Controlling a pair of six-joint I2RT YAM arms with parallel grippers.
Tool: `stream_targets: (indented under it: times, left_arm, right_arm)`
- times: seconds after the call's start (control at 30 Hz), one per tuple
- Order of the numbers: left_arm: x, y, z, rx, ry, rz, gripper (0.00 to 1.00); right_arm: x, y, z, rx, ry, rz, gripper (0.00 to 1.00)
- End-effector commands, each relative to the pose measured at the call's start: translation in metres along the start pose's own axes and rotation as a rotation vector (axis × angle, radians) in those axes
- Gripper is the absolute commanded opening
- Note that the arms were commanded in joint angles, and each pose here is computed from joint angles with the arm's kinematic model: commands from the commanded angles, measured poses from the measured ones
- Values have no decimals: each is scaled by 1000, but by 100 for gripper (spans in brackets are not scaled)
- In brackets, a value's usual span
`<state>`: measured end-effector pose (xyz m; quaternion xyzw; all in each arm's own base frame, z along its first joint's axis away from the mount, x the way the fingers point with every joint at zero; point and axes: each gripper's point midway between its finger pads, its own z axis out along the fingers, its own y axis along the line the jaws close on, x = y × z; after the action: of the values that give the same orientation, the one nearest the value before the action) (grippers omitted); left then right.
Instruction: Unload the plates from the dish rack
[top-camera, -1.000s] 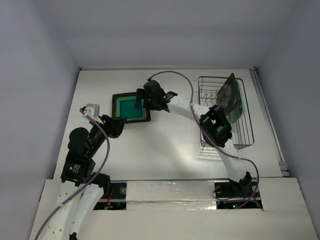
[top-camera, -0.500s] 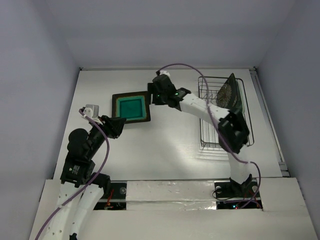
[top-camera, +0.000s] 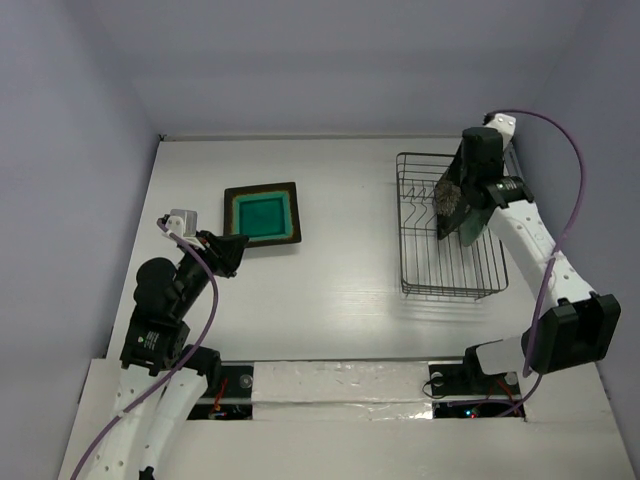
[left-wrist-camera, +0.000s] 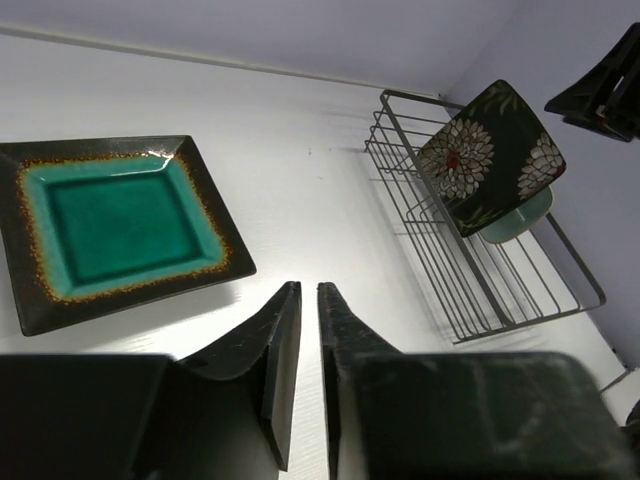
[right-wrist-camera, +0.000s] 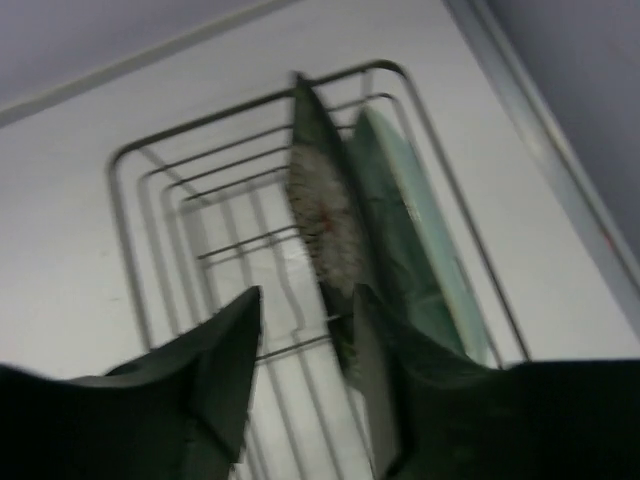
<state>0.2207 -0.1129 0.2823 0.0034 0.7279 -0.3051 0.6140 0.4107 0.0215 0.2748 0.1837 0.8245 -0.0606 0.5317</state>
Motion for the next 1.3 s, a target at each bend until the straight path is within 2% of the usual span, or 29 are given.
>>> stream_targets:
  times: [0.0,0.13,0.37,0.57,0.83,1.0,1.27]
  left_arm:
    - [-9,-6,1,24,-31,8,13]
    - [-8,-9,0,36,-27,9,22]
    - [-7,-9,0,36,-25,10,26]
    - [-8,-9,0,37,-26,10,27]
    - [-8,-10,0,42,-27,11,27]
    - [-8,-10,0,40,-29,8,27]
    - [-7,-10,1,40,-26,8,28]
  right_arm:
    - [9,-48,6,154,46,-94,55]
    - [15,-58,23,176,109,-147,59]
    - [23,-47,49,159,188,-215,52]
    - [11,-51,53,190,183,-268,34]
    - [-4,-51,40,184,143,-353,0]
    - [-26,-49,25,195,87,-351,0]
    - [-93,-53,-27,195,-91,-298,0]
